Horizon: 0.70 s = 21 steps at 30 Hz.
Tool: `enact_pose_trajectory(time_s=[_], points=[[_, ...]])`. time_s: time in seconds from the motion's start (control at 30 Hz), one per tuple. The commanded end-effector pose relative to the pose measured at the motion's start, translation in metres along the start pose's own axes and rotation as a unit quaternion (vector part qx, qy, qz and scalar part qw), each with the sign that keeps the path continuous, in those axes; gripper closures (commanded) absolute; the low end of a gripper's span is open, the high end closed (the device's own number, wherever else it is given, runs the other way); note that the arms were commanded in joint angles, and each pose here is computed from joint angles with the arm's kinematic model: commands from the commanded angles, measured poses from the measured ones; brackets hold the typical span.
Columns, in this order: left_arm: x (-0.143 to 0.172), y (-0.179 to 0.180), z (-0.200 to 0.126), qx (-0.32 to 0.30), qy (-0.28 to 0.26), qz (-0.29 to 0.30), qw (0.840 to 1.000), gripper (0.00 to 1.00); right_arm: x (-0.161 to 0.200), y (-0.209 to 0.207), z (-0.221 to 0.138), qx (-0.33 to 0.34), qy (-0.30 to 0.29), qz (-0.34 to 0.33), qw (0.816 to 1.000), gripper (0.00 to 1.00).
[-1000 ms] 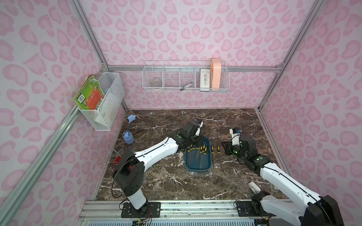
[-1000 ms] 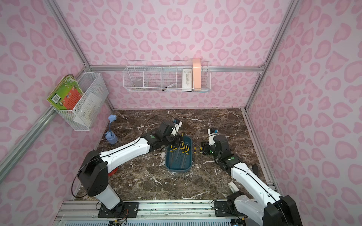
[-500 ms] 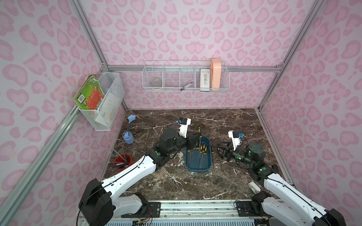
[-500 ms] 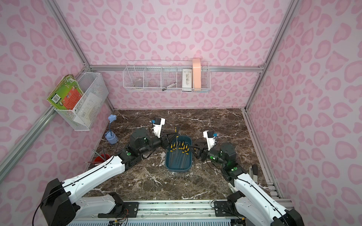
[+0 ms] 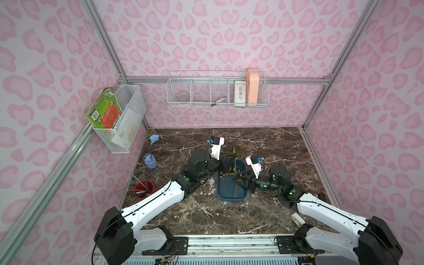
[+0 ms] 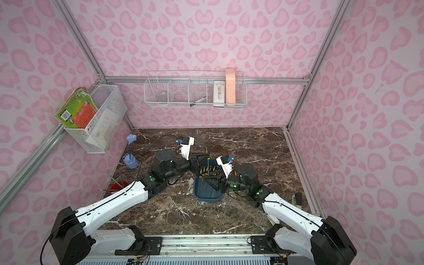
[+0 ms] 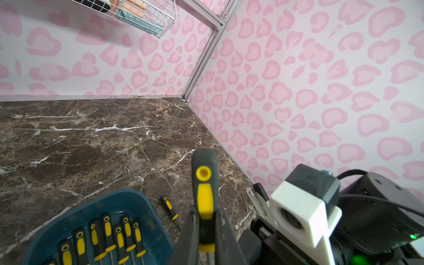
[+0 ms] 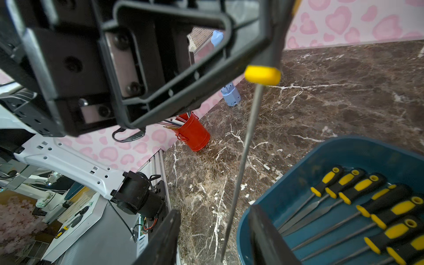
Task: Take the file tool out of the storage box
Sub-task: Pick up the file tool from the storage box.
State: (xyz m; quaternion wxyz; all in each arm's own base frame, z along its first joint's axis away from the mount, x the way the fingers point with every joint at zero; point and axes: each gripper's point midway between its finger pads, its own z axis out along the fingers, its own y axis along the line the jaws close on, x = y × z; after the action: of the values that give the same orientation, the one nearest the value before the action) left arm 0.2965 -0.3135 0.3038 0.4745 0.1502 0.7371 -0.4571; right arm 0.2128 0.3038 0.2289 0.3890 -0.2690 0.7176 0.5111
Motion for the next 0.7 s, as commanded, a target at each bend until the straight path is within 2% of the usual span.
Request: enact_pose_trajectory(time_s=[0.0,0.1,0.37,0.4,0.43,0.47,0.53,0.57,0.67], points=[[-0.004,0.000,0.002,-0.001,-0.005,0.010,1.000,1.00,0.003,-0.009,0.004,0.018,0.008,0.001,1.000,0.63],[-0.003,0.008,0.001,-0.028,-0.004,0.016,0.999,1.00,0.004,-0.009,0.005,0.017,0.010,0.002,1.000,0.73],[0.003,0.014,0.007,-0.040,0.007,0.019,0.999,1.00,0.006,-0.020,0.008,0.040,0.012,0.007,0.999,1.00],[0.004,0.014,0.006,-0.039,0.008,0.019,0.999,1.00,0.006,-0.022,0.007,0.045,0.012,0.006,0.999,1.00],[0.004,0.014,0.005,-0.040,0.008,0.020,0.999,0.94,0.007,-0.024,0.007,0.051,0.014,0.006,0.999,1.00],[0.004,0.015,0.004,-0.045,0.008,0.022,0.999,0.83,0.008,-0.025,0.007,0.054,0.015,0.006,0.998,1.00],[0.002,0.019,0.000,-0.059,0.003,0.025,0.998,0.51,0.007,-0.025,0.006,0.056,0.013,0.005,0.998,1.00],[0.002,0.021,-0.003,-0.065,0.001,0.027,0.998,0.41,0.008,-0.025,0.006,0.056,0.015,0.005,0.998,1.00],[0.007,0.024,-0.009,-0.074,0.005,0.022,0.997,0.29,0.012,-0.040,0.000,0.096,0.029,0.025,0.995,1.00]])
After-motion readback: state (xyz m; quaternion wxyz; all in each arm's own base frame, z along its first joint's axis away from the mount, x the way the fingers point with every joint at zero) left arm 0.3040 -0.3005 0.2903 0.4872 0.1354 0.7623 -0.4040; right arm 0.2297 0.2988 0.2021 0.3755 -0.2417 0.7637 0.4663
